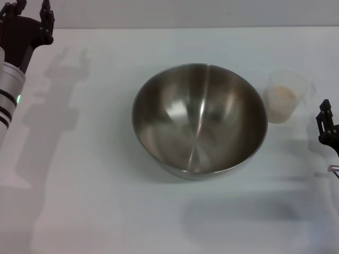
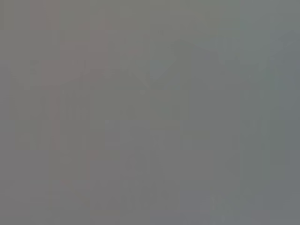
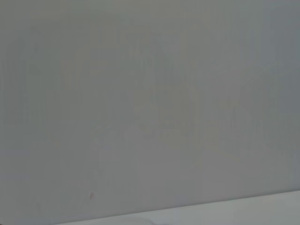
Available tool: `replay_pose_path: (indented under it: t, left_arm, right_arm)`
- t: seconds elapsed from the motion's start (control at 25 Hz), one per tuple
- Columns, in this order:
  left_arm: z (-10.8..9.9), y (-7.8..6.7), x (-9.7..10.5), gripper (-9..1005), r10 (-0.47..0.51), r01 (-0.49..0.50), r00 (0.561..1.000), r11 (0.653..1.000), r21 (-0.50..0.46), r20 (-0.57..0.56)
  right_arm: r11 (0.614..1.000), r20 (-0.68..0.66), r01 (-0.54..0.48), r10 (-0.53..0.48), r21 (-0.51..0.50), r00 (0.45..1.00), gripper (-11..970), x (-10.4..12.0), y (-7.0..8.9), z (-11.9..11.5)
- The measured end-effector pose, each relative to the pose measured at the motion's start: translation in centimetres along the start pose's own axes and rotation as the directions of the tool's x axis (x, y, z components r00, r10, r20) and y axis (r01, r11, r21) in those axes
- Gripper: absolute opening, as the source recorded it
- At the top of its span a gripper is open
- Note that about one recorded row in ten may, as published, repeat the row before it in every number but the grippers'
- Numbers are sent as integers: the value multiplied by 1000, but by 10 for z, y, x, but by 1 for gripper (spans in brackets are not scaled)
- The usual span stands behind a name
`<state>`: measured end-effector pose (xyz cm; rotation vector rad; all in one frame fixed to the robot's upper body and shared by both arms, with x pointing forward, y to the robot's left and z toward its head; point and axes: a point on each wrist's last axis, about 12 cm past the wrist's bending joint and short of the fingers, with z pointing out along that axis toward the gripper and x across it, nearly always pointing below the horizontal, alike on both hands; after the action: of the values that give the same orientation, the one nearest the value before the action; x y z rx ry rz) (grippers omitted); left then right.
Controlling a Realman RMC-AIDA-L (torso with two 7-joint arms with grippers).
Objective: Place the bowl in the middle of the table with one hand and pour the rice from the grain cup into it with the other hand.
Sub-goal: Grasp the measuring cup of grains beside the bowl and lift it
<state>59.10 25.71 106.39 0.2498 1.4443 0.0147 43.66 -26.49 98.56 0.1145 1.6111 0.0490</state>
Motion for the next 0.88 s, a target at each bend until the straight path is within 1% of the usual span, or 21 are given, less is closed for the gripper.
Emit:
replay_pose_path:
  t: [0.24,0.64,0.76,0.88]
  left_arm:
    - [-1,-1,0,450,2,-2,1000,1000,6,4]
    - [-5,2,-1,450,2,-2,1000,1000,-6,29]
    - [-6,3,-1,450,3,-2,999,1000,-14,38]
    - [-6,4,-1,450,3,-3,999,1000,-17,37]
  right_arm:
    - [1000,-1,0,0,1,1000,476,-1,0,4]
    - [1000,10,10,-10,-12,1000,475,-4,1,11]
    - [1000,2,9,-9,-21,1000,475,-4,3,15]
    - [1000,-19,-8,8,-7,1000,475,-2,2,18]
